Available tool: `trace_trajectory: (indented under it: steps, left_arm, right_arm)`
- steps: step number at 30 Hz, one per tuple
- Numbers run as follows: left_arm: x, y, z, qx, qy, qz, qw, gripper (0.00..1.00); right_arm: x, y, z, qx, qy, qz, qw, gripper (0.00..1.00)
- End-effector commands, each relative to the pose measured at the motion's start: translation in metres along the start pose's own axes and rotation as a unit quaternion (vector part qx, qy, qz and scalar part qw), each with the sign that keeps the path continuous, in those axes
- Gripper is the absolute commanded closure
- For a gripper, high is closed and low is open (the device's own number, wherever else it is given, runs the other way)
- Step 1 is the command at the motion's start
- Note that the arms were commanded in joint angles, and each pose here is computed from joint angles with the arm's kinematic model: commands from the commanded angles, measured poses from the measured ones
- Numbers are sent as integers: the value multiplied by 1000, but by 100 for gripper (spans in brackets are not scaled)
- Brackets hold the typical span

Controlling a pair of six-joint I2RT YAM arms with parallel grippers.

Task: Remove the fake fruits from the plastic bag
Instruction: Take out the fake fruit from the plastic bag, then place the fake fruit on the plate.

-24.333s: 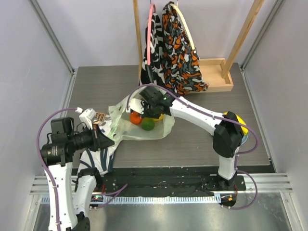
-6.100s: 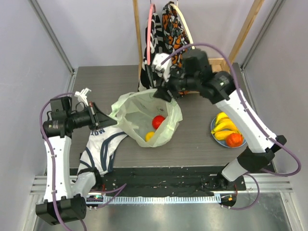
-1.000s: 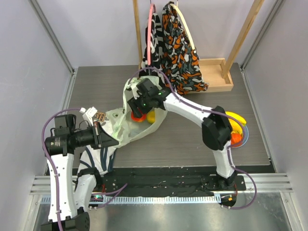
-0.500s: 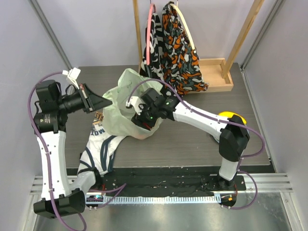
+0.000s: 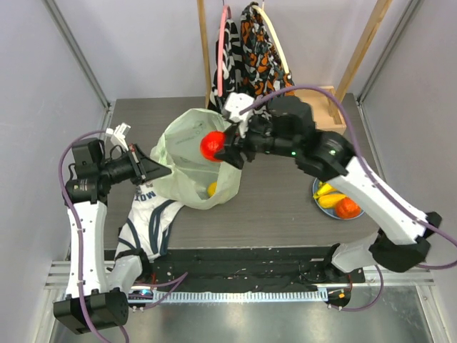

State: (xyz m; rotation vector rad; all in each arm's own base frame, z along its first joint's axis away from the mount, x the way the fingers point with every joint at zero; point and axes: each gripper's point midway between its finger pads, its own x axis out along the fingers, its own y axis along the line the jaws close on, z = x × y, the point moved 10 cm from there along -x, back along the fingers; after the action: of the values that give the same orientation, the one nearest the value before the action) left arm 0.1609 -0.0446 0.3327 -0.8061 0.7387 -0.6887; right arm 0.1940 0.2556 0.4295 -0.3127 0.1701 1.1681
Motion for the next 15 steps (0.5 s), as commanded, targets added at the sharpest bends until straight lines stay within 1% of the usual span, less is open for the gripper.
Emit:
trace_trajectory:
  steps: [1,2,4,5,7,8,9,11,12,15]
  left_arm:
    - [3,2,15,26,-24,19,999,100]
    - [3,2,17,30,-28,24,999,100]
    - [3,0,21,38,-37,27,998,100]
    - [2,-2,22,41,-38,26,998,100]
    - [1,-5,24,46,-42,25,998,100]
    - [1,-5,24,47,-41,24,998,100]
    - [1,-6,24,47,-42,24,998,100]
    - [0,-6,22,48,-43,23,998,100]
    - [0,-5,21,47,-44,24,998,100]
    - [2,-1,15,34,-42,22,998,100]
  right_arm:
    - [-49,-8,14,-37,-2,-65,997,77]
    - [-77,-25,9,-29,8,-118,993,77]
    - [-105,-44,-7,-8,36,-191,981,79]
    - [-134,-60,-23,11,83,-264,961,81]
    - [-161,-72,-47,20,140,-306,941,82]
    - [-175,-75,-62,9,180,-318,931,83]
    - [-199,-78,-87,29,217,-359,907,84]
    - [-217,-80,-116,34,275,-375,885,86]
    - [-235,-86,-145,78,321,-401,854,86]
    - [-261,-99,-197,167,384,-404,813,86]
